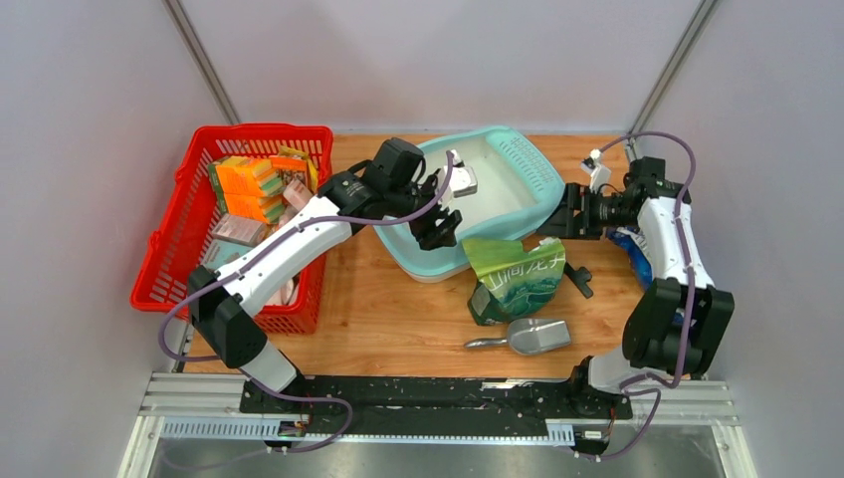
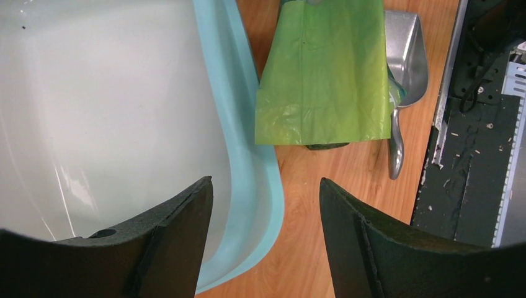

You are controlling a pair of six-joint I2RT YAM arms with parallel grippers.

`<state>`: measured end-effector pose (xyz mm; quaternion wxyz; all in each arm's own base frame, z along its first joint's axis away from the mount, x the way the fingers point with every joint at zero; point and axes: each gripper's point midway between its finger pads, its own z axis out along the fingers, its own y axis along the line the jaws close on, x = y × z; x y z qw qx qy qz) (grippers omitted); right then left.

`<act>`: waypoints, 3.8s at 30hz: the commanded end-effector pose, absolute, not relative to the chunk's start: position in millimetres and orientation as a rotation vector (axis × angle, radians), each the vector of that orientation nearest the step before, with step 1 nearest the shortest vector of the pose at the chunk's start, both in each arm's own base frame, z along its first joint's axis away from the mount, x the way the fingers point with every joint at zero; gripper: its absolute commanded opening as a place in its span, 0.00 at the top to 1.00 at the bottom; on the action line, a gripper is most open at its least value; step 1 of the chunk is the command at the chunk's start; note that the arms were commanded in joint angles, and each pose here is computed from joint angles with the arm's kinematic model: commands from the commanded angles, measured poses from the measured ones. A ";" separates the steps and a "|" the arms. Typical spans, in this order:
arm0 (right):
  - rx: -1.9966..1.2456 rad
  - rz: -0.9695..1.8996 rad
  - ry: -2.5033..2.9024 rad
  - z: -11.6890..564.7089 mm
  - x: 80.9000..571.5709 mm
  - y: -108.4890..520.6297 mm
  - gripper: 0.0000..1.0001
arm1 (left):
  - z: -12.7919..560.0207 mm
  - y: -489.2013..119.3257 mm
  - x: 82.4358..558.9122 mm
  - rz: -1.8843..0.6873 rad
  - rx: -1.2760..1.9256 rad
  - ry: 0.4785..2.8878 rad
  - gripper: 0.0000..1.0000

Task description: Fill the litter box with clean litter

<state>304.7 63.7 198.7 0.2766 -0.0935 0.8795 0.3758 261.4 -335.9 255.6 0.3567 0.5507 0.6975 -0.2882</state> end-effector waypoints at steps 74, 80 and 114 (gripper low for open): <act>-0.552 0.889 2.127 271.6 283.9 109.1 0.13 | 306.8 -370.8 265.1 -1.001 1.312 1.774 0.59; -0.610 1.009 2.260 244.1 299.7 109.4 0.13 | 284.9 -358.5 275.0 -0.919 1.249 1.917 0.38; -0.771 1.674 2.422 213.5 223.4 166.6 0.42 | 261.2 -363.3 278.6 -0.959 1.277 1.949 0.24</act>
